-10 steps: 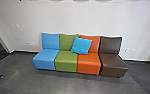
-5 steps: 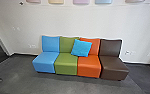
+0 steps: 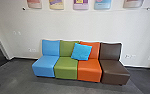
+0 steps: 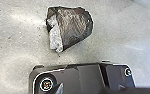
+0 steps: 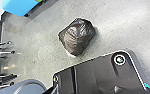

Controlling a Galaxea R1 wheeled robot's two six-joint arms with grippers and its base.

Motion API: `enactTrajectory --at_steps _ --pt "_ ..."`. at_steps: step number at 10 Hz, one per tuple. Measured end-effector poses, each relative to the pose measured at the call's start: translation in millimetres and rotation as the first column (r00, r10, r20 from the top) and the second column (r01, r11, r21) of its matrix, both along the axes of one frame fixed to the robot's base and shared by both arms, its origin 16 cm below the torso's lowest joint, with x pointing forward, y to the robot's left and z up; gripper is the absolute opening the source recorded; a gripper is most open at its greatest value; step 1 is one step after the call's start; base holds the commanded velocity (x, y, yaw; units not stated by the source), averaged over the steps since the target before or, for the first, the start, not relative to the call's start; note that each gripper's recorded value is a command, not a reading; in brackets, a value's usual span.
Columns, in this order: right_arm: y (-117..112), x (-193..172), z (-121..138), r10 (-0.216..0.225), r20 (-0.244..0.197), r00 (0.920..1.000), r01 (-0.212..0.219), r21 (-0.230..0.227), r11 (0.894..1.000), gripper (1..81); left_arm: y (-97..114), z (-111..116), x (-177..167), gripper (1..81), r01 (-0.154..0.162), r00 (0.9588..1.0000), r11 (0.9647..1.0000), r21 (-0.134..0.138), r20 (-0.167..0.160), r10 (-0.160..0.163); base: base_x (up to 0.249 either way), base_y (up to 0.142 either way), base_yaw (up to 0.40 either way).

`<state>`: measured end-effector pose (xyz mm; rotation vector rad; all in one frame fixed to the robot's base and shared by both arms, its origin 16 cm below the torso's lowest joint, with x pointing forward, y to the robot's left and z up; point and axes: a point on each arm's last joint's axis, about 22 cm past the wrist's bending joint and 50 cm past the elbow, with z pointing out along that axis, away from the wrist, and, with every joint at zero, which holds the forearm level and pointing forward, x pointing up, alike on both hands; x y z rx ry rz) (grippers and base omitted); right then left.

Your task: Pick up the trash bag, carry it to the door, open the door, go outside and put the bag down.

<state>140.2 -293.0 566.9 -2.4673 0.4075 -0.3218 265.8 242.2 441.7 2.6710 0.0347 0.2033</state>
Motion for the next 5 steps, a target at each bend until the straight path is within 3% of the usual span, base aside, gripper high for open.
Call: enactTrajectory --at_steps 2,5 --pt "-32 42 3 0.02 0.041 0.9989 -0.018 -0.042 0.999 81.1 -15 -5 12 81.1 -0.033 0.9994 0.9992 -0.024 -0.011 0.033 0.0 0.0 0.0" --pt "-52 96 -3 0.077 0.071 0.9945 -0.071 -0.077 0.994 81.1 -10 -15 39 81.1 -0.049 0.9987 0.9987 -0.017 0.016 0.049 0.0 0.0 0.0"
